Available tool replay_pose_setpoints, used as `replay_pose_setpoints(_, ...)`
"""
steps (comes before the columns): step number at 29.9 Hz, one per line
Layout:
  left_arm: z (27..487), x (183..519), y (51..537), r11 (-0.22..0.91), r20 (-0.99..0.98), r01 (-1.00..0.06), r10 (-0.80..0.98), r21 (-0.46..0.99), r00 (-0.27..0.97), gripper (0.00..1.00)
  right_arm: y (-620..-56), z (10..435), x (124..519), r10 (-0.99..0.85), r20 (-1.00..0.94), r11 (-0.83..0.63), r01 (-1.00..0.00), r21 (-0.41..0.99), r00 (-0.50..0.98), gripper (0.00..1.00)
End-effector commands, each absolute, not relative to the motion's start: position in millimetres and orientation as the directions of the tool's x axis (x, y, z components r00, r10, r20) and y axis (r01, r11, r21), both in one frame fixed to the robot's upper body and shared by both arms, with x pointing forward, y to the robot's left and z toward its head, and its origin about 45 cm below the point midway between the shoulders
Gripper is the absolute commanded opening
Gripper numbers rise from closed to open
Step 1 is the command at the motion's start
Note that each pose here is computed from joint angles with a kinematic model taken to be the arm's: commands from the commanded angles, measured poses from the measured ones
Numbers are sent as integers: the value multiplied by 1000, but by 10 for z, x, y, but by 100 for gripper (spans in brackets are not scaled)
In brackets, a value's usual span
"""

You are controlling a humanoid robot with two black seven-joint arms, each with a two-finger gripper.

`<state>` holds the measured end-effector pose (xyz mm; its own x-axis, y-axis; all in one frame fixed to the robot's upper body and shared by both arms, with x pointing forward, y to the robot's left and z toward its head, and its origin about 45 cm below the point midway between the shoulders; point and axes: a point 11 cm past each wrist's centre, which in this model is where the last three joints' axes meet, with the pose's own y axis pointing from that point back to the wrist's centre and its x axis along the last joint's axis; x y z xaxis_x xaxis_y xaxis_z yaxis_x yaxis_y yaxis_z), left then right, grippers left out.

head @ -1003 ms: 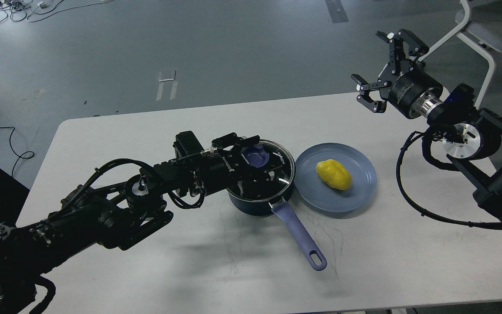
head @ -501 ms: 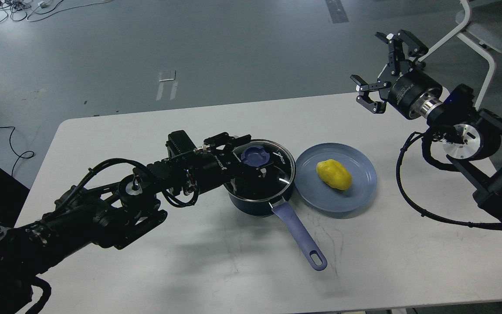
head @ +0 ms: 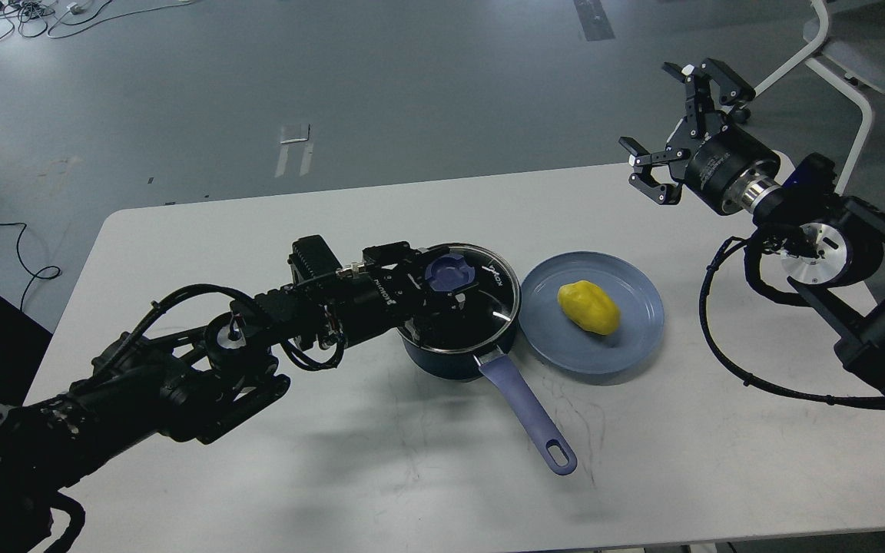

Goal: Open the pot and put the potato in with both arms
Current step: 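Lift the glass lid off the saucepan with the left gripper, then set the glass lid on the table beside the saucepan, release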

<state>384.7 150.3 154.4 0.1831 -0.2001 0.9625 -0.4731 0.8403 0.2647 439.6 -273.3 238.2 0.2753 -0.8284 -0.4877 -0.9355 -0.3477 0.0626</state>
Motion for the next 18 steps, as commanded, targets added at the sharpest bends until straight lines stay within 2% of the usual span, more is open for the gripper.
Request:
replay_pose_setpoints(1,1551,3852,1515,839,963,-475,-199,264,182,46,-2734,2382,4397,-829,-488,-346,-936,63,274,100)
replay_pose_setpoints(8,1648,3857,1541,843,968,-483,-163,237,191,47,-2739,2367,4390,-830,-488,-344,-936,67,270,100)
replay_pose_setpoints(13,1947,3697,1478,883,974,-438,-78,166,211,48,-2720,2362,4390,-827,-491,-347,-936,66,272,100)
replay_pose_setpoints(18,2178,3741,1542,883,979,-452,-36,126,201,49,-2711,2321,4373,-825,-497,-348,-935,73,269,100)
